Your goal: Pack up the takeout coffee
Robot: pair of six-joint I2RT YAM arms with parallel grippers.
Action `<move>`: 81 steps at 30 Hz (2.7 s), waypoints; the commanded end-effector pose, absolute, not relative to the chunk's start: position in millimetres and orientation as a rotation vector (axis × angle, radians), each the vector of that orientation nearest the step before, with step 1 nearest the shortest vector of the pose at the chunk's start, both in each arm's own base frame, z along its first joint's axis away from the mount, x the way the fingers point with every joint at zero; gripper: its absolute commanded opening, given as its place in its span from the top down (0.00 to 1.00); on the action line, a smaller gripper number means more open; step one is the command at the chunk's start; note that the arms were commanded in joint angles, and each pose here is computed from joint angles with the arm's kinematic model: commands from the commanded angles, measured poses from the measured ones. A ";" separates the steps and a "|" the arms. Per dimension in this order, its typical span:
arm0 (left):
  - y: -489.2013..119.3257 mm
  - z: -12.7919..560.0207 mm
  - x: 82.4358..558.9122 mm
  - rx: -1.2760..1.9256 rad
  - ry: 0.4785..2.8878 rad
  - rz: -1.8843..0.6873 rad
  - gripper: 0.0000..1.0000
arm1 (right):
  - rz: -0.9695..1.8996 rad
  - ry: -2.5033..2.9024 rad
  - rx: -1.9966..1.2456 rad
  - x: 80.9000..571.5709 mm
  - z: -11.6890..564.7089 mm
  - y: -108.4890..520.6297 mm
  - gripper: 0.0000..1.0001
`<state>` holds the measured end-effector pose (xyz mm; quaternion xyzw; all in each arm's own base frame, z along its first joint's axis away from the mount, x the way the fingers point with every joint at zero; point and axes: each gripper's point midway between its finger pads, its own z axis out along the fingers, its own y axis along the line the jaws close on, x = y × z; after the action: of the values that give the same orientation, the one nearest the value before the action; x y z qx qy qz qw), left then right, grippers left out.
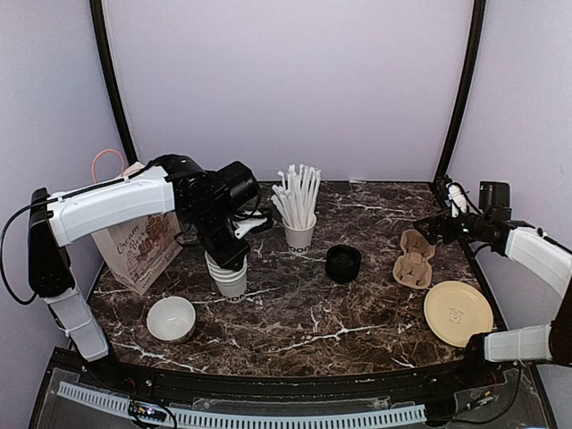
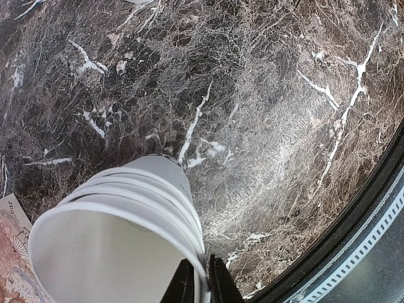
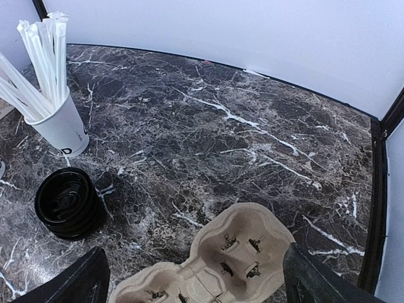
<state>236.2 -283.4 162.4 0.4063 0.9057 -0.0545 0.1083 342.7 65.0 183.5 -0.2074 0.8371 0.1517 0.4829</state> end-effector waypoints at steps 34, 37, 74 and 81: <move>-225.5 229.4 352.2 0.880 2.487 0.360 1.00 | 0.616 2.008 -0.882 329.4 191.4 160.6 0.13; -213.9 250.4 376.9 0.713 2.395 0.467 1.00 | 0.617 1.993 -0.889 324.8 195.0 161.0 0.13; -222.2 247.6 391.9 0.648 2.553 0.220 1.00 | 0.665 2.012 -0.897 319.9 182.5 164.8 0.13; -239.5 317.2 374.2 0.671 2.356 0.139 1.00 | 0.653 2.016 -0.909 318.8 181.7 163.7 0.13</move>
<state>393.0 -238.3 257.4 0.2454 0.9292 0.0646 0.2686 321.4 161.2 182.2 -0.3496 0.8046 0.2573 0.4051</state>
